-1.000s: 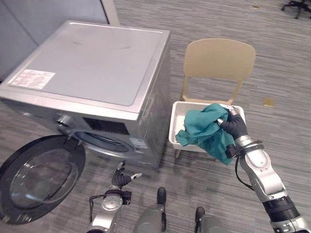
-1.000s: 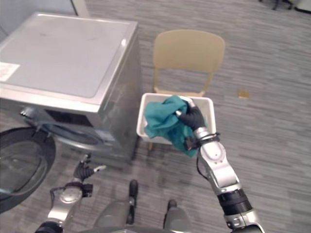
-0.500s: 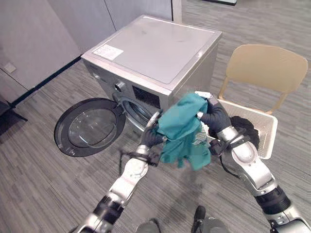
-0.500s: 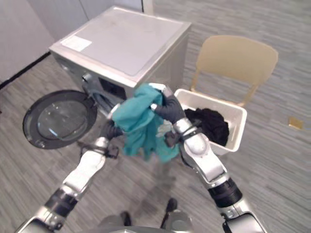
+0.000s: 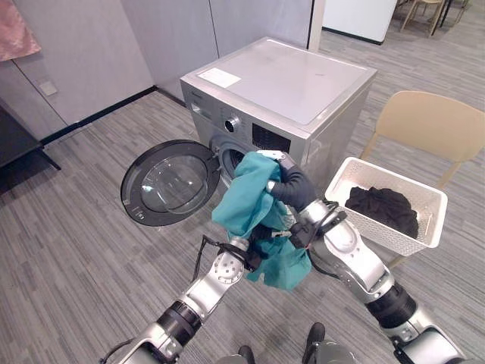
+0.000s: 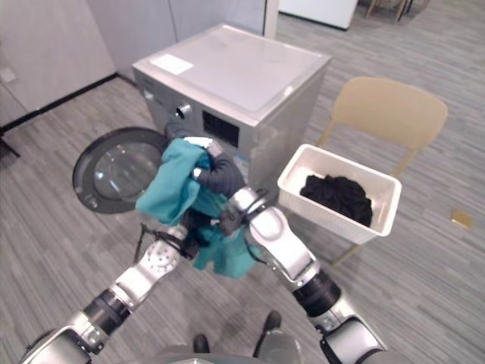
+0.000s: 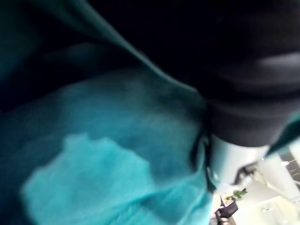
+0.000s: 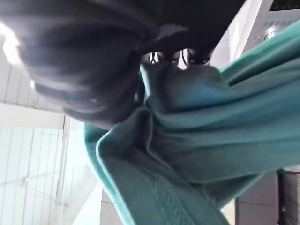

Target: Grab the laundry basket,head to the washer,open it,put in the laundry and shut it.

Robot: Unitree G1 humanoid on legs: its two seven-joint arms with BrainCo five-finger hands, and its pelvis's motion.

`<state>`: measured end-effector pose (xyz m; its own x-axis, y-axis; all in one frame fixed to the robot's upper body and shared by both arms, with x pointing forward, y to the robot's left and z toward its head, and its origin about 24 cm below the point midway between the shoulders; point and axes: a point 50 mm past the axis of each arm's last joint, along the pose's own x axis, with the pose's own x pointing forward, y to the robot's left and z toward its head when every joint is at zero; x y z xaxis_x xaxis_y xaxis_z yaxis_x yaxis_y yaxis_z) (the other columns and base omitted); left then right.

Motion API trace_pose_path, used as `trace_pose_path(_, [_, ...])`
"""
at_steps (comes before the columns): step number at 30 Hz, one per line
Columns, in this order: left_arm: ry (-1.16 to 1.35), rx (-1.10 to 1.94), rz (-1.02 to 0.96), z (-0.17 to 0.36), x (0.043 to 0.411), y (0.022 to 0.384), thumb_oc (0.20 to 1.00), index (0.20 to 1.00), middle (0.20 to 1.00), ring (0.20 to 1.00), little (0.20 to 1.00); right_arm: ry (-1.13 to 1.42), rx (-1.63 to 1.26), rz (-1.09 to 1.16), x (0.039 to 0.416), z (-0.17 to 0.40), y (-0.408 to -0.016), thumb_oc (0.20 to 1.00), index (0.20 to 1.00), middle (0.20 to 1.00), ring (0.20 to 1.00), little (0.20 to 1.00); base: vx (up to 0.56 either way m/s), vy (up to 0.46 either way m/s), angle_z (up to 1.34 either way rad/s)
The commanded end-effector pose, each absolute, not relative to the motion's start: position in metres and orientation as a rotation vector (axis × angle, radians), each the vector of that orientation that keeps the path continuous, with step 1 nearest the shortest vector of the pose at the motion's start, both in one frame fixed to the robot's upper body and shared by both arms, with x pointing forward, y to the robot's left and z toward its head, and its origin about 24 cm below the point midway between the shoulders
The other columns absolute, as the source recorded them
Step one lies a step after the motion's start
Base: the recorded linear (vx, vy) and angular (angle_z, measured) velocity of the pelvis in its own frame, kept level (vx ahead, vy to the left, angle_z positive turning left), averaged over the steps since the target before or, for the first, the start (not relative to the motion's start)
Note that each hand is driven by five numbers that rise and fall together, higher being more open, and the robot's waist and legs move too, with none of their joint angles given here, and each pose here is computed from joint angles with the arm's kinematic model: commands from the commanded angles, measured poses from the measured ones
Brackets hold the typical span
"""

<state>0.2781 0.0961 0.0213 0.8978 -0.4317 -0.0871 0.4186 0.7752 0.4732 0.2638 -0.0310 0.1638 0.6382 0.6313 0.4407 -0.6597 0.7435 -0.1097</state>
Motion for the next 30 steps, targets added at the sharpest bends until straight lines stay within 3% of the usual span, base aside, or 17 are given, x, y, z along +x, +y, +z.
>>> trace_pose_path(1, [-0.137, 0.520, -0.489, 0.044, 0.288, 0.081, 0.200, 0.200, 0.200, 0.200, 0.200, -0.688, 0.203, 0.778, 0.257, 0.214, -0.027, 0.796, 0.796, 0.796, 0.796, 0.796, -0.07, 0.023, 0.27])
trace_pose_path(2, [-0.133, 0.487, -0.447, 0.047, 0.289, 0.089, 0.200, 0.200, 0.200, 0.200, 0.200, -0.655, 0.158, 0.747, 0.260, 0.203, -0.034, 1.000, 1.000, 1.000, 1.000, 1.000, -0.04, 0.017, 0.42])
trace_pose_path(8, [-0.044, 0.410, -0.307, 0.035, 0.278, 0.132, 0.200, 0.200, 0.200, 0.200, 0.200, -0.538, -0.137, 0.618, 0.268, 0.162, -0.069, 1.000, 1.000, 1.000, 1.000, 1.000, 0.03, -0.049, 0.38])
trace_pose_path(13, [0.143, 0.361, -0.145, 0.000, 0.244, 0.186, 0.200, 0.200, 0.200, 0.200, 0.200, -0.306, -0.483, 0.408, 0.262, 0.103, -0.139, 1.000, 1.000, 1.000, 1.000, 1.000, 0.06, -0.096, 0.23])
trace_pose_path(17, [0.219, 0.390, -0.083, -0.013, 0.231, 0.207, 0.200, 0.200, 0.200, 0.200, 0.200, -0.187, -0.553, 0.359, 0.254, 0.078, -0.161, 1.000, 1.000, 1.000, 1.000, 1.000, 0.04, -0.077, 0.29])
trace_pose_path(19, [0.403, 0.398, 0.052, -0.042, 0.204, 0.246, 0.200, 0.200, 0.200, 0.200, 0.200, 0.087, -0.608, 0.272, 0.234, 0.025, -0.201, 1.000, 1.000, 1.000, 1.000, 1.000, 0.01, -0.131, 0.16])
trace_pose_path(21, [0.487, 0.363, 0.122, -0.055, 0.192, 0.261, 0.200, 0.200, 0.200, 0.200, 0.200, 0.189, -0.618, 0.240, 0.228, 0.005, -0.214, 1.000, 1.000, 1.000, 1.000, 1.000, -0.04, -0.091, 0.40])
trace_pose_path(30, [0.676, 0.325, 0.298, -0.082, 0.157, 0.293, 0.200, 0.200, 0.200, 0.200, 0.200, 0.456, -0.733, 0.183, 0.203, -0.042, -0.247, 1.000, 1.000, 1.000, 1.000, 1.000, 0.07, -0.031, 0.54])
